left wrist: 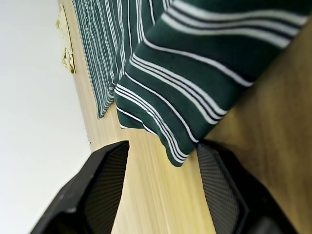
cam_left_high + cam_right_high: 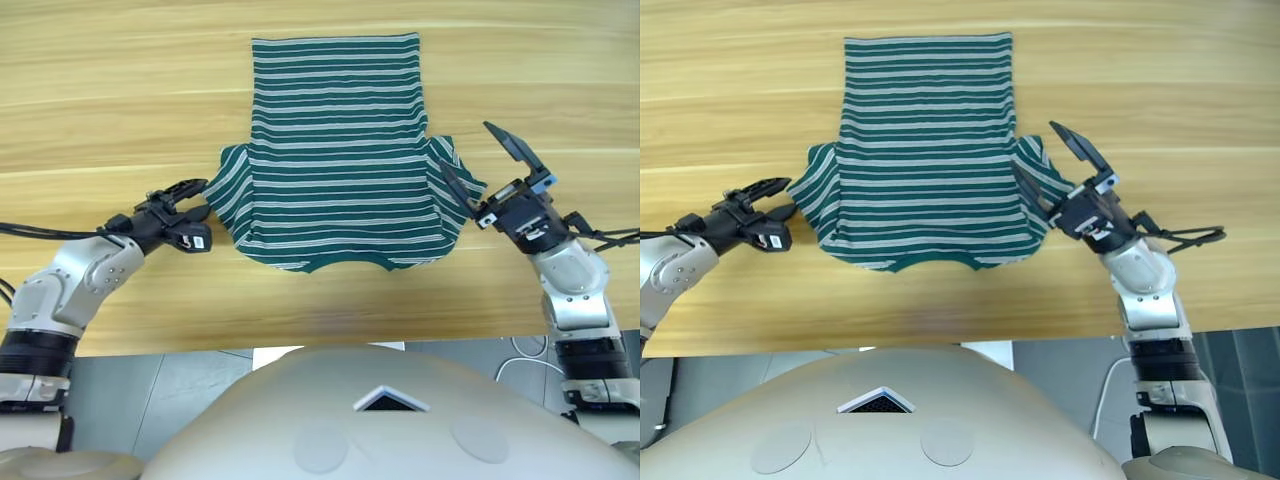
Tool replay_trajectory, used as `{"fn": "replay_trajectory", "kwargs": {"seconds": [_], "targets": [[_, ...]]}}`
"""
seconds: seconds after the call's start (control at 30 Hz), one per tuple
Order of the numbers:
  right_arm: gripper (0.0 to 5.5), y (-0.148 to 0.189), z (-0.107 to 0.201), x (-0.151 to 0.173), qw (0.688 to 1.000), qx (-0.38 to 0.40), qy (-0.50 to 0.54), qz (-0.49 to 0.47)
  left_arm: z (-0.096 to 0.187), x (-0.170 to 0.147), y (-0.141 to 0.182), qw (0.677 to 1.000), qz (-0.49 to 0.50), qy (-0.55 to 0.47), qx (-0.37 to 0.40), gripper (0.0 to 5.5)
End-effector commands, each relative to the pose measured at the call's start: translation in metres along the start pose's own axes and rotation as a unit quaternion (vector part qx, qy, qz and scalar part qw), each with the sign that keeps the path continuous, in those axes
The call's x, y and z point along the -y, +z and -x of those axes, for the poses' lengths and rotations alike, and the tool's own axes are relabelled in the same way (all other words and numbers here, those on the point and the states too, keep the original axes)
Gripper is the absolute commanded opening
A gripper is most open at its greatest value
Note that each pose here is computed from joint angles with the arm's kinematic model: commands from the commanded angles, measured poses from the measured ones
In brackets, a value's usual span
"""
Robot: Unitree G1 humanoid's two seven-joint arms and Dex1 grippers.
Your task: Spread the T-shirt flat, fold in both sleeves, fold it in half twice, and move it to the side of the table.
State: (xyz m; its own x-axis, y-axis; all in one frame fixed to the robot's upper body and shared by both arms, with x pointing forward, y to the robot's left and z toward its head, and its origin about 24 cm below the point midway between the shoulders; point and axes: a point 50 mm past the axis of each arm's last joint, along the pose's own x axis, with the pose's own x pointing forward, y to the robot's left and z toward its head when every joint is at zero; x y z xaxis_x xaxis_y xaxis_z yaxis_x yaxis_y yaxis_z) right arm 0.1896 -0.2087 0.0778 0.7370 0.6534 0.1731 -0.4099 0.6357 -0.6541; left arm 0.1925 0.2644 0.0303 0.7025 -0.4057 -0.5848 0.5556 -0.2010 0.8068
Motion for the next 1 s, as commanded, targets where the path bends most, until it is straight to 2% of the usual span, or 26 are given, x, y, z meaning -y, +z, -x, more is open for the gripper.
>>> {"fn": "replay_trajectory", "kwargs": {"seconds": [0.03, 0.23, 0.3, 0.57, 0.73, 1.0], "targets": [[3.07, -0.002, 0.001, 0.000, 1.000, -0.008, 0.001, 0.003, -0.004, 0.023, -0.004, 0.998, 0.004, -0.052, -0.019, 2.56], [3.07, -0.004, 0.002, -0.001, 1.000, -0.010, -0.002, 0.003, -0.016, 0.025, 0.004, 0.999, 0.003, -0.048, 0.006, 2.56], [3.11, -0.004, 0.002, -0.002, 1.000, -0.011, -0.003, 0.003, -0.020, 0.027, 0.006, 0.998, -0.002, -0.055, 0.010, 2.29], [3.11, -0.004, 0.003, -0.002, 1.000, -0.011, -0.007, 0.001, -0.020, 0.032, 0.007, 0.997, -0.007, -0.075, 0.016, 0.64], [3.11, -0.004, 0.003, -0.002, 1.000, -0.010, -0.010, -0.002, -0.019, 0.029, 0.003, 0.998, -0.011, -0.065, 0.004, 0.09], [3.11, -0.005, 0.002, -0.004, 1.000, -0.009, -0.011, -0.005, -0.025, 0.002, 0.014, 0.998, -0.004, 0.061, 0.013, 0.02]]}}
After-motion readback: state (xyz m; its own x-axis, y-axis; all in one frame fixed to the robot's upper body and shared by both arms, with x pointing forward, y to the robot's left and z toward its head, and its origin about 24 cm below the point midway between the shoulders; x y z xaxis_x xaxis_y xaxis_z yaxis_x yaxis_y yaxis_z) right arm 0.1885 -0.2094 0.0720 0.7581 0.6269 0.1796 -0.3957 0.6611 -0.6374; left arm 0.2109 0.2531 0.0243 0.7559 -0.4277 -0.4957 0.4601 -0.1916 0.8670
